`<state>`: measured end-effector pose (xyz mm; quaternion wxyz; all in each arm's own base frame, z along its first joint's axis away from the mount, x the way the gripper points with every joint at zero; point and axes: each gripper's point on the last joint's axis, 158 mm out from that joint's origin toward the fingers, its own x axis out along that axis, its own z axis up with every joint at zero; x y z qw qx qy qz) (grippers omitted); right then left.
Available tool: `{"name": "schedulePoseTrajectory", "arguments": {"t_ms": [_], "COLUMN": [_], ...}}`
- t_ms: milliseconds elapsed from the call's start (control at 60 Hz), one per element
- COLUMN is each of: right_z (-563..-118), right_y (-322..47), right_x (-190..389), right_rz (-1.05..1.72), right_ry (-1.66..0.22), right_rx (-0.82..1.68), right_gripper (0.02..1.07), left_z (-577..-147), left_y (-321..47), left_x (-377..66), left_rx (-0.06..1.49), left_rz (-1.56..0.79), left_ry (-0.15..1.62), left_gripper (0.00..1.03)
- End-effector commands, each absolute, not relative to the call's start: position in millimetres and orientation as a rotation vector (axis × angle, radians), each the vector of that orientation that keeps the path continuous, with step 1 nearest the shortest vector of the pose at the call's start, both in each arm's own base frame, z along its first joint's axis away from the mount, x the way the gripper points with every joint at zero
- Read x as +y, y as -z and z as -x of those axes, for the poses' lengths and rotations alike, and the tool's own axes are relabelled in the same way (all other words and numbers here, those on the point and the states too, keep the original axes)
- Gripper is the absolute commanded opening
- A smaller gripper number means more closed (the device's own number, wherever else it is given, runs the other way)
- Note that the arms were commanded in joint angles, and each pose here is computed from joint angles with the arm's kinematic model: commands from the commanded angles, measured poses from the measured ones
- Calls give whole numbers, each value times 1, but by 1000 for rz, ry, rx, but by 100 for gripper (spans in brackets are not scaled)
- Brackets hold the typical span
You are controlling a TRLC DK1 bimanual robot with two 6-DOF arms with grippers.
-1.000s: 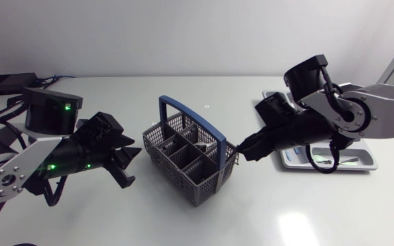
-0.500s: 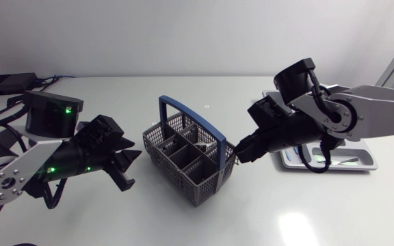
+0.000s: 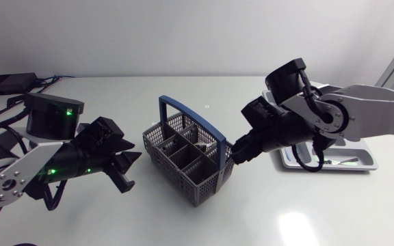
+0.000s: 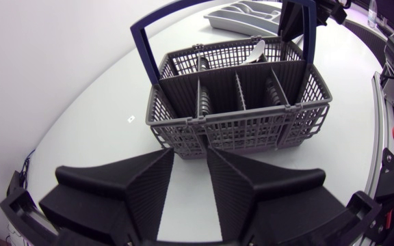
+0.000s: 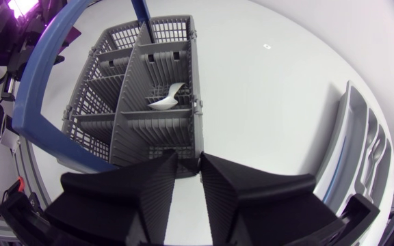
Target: Unload the cutlery basket into the drawer organizer.
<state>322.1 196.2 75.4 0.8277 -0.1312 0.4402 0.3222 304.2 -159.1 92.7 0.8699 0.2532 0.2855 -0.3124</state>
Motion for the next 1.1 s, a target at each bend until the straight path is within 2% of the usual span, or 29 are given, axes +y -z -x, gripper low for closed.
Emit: {"name": "schedulePoseTrajectory", "arguments": {"t_ms": [0, 1083], "right_z": [-324, -318], "right_y": [-79, -91], "right_x": [202, 202], "right_rz": [284, 339], "right_ry": [-681, -629], "right_rx": [931, 907], "right_gripper": [29, 29], "left_z": [-297, -296], "left_y": [-86, -86], "left_x": [-160, -160], "left_rx": [608, 601], "left_rz": [-511, -516], "left_ry": [665, 667], "left_gripper": [37, 37]}}
